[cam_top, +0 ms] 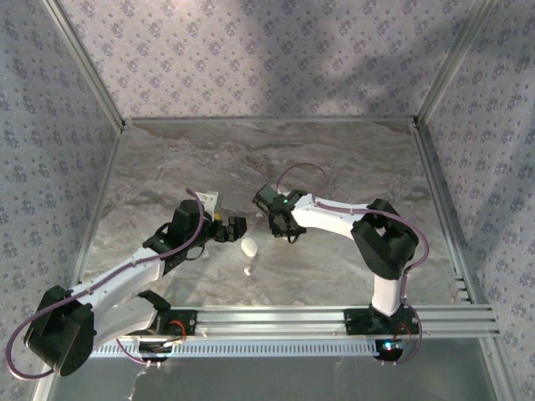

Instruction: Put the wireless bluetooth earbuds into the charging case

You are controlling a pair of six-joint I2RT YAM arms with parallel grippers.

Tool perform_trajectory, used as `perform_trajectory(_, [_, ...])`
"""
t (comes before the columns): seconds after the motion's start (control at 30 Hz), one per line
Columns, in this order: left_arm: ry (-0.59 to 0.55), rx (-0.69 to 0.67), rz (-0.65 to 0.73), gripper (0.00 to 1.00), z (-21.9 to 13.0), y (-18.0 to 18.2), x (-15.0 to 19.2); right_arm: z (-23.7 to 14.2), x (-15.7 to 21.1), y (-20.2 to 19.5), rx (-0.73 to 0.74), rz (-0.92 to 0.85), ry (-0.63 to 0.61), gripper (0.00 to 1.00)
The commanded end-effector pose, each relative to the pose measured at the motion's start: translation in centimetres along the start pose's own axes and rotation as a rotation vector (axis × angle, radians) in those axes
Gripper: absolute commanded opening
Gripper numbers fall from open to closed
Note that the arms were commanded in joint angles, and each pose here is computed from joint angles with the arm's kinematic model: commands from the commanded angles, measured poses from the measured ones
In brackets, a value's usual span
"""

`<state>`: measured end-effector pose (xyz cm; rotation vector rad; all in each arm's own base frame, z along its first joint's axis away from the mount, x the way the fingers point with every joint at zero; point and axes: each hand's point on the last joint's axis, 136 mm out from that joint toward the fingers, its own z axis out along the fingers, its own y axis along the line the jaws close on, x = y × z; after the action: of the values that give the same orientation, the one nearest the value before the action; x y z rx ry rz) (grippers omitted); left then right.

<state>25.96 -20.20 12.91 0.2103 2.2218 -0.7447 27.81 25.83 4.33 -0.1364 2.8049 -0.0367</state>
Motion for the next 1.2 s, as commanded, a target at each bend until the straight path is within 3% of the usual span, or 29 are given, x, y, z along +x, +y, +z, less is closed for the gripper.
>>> perform_trajectory(0.0, [-0.019,-0.001,0.014,1.0,-0.3,0.0,-0.4,-0.6,-0.3,0.0,0.019,-0.015,-0.009,0.25])
perform_trajectory(0.4, [-0.028,0.008,0.021,1.0,-0.5,-0.3,-0.5,-2.7,-0.7,0.1,-0.013,-0.013,-0.044,0.29])
perform_trajectory(0.63, [-0.053,0.062,0.058,1.0,-1.0,-1.7,-0.5,-6.2,-1.4,-0.1,-0.097,0.007,-0.134,0.32])
perform_trajectory(0.97, [-0.105,0.152,0.21,1.0,-1.9,-5.5,0.1,-10.6,0.5,-6.1,-0.16,0.07,-0.256,0.47])
perform_trajectory(1.17, [-0.127,0.133,0.235,1.0,-1.9,-5.3,0.2,-11.8,2.3,-10.7,-0.221,0.173,-0.302,0.59])
